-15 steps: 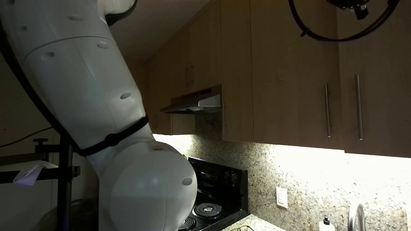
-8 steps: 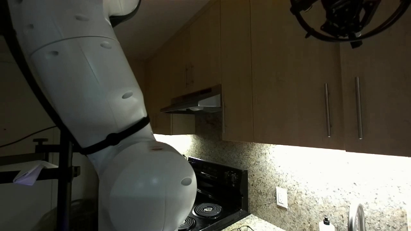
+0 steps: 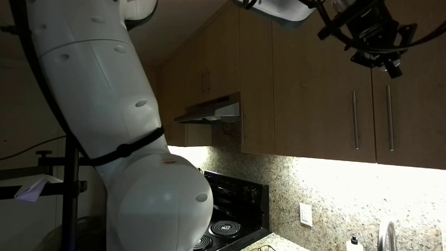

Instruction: Close the open cabinet door

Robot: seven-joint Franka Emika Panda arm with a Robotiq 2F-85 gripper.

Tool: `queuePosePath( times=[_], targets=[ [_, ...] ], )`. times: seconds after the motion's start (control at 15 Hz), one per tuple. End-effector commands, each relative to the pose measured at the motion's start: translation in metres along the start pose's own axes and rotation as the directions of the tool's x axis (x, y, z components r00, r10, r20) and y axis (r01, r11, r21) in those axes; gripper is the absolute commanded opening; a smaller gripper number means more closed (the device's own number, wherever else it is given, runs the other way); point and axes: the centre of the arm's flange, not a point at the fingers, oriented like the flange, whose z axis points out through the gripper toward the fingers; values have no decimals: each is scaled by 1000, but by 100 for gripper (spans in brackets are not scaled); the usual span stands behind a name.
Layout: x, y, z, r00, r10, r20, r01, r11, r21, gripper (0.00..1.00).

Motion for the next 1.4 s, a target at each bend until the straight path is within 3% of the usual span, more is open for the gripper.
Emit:
queuePosePath(
  times=[0.0,0.67,1.33],
  targets=[
    [-9,2,23,998,-29,54,31,999,-37,32],
    [-50,-11,44,967,-103,231,95,994,47,97],
    [-96,-41,51,947,-142,289,108,985,132,100]
  ],
)
